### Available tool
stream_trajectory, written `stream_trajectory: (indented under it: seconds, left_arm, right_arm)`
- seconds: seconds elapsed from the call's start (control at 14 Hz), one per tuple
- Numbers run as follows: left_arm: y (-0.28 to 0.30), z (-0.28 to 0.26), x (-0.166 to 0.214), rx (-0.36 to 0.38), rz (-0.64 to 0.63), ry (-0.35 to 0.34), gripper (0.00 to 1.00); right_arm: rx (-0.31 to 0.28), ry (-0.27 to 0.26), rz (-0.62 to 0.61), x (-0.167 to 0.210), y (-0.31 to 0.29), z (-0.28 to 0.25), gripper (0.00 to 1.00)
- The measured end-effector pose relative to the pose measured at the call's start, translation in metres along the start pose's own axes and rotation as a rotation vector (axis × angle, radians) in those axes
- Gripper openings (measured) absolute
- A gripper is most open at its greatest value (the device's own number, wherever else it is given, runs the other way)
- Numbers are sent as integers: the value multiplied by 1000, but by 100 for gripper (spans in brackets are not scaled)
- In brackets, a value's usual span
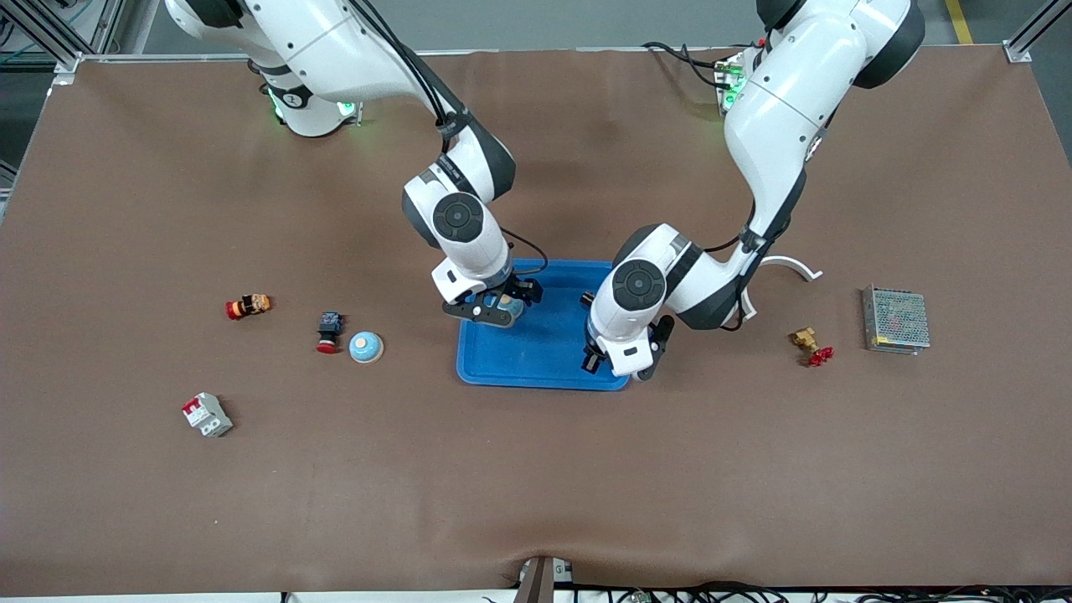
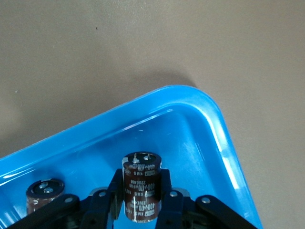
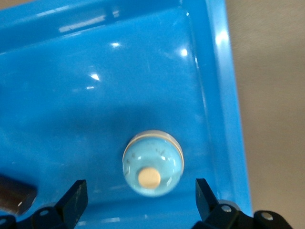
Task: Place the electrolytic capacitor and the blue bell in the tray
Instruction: 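Lower the capacitor and bell into the tray with both grippers and release, then reach the right gripper to the second blue bell while the left gripper withdraws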
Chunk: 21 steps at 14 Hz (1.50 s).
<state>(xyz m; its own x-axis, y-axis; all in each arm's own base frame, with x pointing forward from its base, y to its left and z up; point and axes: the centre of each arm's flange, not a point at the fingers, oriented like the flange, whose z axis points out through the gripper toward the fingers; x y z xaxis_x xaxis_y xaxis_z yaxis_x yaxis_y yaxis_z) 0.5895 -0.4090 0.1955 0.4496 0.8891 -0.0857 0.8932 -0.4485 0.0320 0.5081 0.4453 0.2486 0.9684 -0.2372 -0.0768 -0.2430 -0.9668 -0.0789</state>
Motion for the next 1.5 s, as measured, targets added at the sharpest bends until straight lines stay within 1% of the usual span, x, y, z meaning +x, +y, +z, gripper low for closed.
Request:
stream_trajectory:
  seconds: [0.07, 0.14, 0.21, 0.29, 0.36, 0.43, 0.5, 0.64, 0.71, 0.93, 1.14, 1.28, 1.5]
  left_arm:
    - [0, 1, 0, 2, 0, 0, 34]
    - [-1, 2, 0, 3, 0, 0, 37]
    - [-1, 3, 0, 4, 0, 0, 37]
    - [0, 2, 0, 2, 0, -1, 43]
    - [2, -1, 1, -4, 1, -1, 51]
    - [6, -8, 1, -18, 8, -1, 62]
    - [10, -20, 1, -38, 22, 0, 71]
    - [17, -54, 6, -67, 53, 12, 93]
    - [19, -74, 9, -70, 77, 24, 100]
    - [17, -137, 29, -63, 204, 69, 100]
    - [11, -185, 61, -44, 333, 106, 100]
    - [4, -212, 94, -16, 418, 126, 100]
    - [-14, -253, 146, 39, 488, 146, 100]
  right_arm:
    - [-19, -16, -1, 2, -3, -21, 100]
    - [-34, -29, 0, 4, -4, -43, 100]
    - [-47, -40, -1, 6, -4, -63, 100]
    - [-61, -53, -10, 11, -1, -80, 100]
    - [-72, -64, -24, 17, 4, -96, 100]
    - [-81, -76, -42, 27, 13, -109, 100]
    - [-89, -89, -65, 39, 24, -120, 100]
    - [-102, -118, -123, 61, 48, -137, 100]
    - [-103, -129, -155, 70, 58, -143, 100]
    - [-100, -143, -236, 87, 79, -153, 100]
    - [-93, -146, -290, 100, 93, -155, 100]
    - [-86, -147, -320, 112, 107, -157, 100]
    - [-95, -139, -361, 133, 133, -160, 100]
